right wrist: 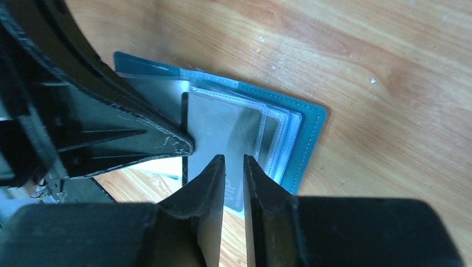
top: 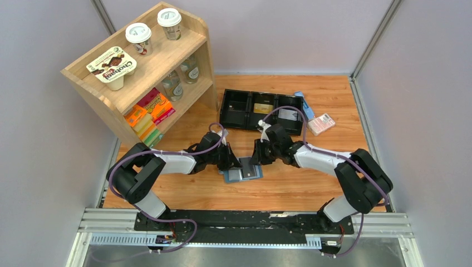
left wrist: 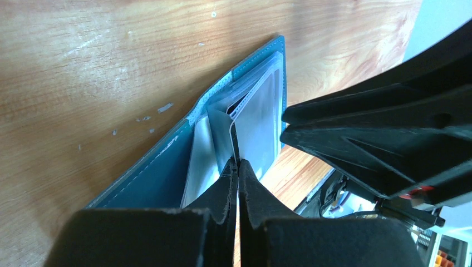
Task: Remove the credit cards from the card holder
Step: Remove the credit card from the card holder.
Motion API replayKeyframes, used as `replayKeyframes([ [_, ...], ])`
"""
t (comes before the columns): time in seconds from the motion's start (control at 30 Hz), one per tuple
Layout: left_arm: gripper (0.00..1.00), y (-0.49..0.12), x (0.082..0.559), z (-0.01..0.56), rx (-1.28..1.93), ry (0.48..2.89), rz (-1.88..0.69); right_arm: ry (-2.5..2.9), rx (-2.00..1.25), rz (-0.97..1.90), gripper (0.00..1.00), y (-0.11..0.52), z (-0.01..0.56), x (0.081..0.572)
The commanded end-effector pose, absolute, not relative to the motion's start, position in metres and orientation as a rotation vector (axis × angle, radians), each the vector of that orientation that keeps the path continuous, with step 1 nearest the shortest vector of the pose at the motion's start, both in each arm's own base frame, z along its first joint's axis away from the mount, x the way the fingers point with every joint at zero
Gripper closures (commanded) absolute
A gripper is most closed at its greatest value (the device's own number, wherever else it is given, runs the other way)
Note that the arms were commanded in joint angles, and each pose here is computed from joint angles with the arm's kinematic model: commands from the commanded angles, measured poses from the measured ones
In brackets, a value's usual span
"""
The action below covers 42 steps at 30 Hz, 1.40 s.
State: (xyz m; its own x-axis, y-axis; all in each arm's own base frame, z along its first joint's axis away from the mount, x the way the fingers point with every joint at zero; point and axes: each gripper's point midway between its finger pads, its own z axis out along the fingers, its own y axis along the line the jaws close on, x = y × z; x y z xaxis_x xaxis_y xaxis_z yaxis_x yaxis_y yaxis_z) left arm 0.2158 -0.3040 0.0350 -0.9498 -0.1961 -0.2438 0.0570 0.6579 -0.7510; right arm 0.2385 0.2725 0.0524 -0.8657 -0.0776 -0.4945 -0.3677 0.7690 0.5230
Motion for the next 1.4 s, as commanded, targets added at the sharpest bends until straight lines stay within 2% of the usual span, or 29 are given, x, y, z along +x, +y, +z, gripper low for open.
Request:
replayKeyframes([
  [0.0,1.0,-0.301,0.217,0.034,-0.079,2.584,-1.146,2.497,-0.36,0.909,0.81,0.28,0.045,0.243],
  [0.2,0.97,-0.293,0.216,0.027,-0.16,2.601,-1.104,2.598,-0.311,0.841,0.87,0.26,0.011,0.224],
  [0.33,0.85,-0.288,0.215,0.026,-0.225,2.593,-1.094,2.606,-0.264,0.809,0.9,0.252,0.0,0.22],
  [0.47,0.77,-0.291,0.214,0.03,-0.275,2.563,-1.157,2.617,-0.226,0.789,0.91,0.247,-0.004,0.217],
  [0.73,0.73,-0.301,0.211,0.034,-0.327,2.523,-1.282,2.613,-0.165,0.79,0.92,0.246,-0.003,0.219],
  [0.9,0.74,-0.306,0.212,0.04,-0.309,2.504,-1.304,2.613,-0.16,0.794,0.92,0.247,-0.003,0.219],
  [1.2,0.99,-0.301,0.21,0.043,-0.339,2.487,-1.296,2.619,-0.14,0.772,0.92,0.243,-0.006,0.221],
  [1.37,1.0,-0.299,0.21,0.046,-0.338,2.472,-1.303,2.622,-0.12,0.773,0.92,0.24,-0.007,0.222],
])
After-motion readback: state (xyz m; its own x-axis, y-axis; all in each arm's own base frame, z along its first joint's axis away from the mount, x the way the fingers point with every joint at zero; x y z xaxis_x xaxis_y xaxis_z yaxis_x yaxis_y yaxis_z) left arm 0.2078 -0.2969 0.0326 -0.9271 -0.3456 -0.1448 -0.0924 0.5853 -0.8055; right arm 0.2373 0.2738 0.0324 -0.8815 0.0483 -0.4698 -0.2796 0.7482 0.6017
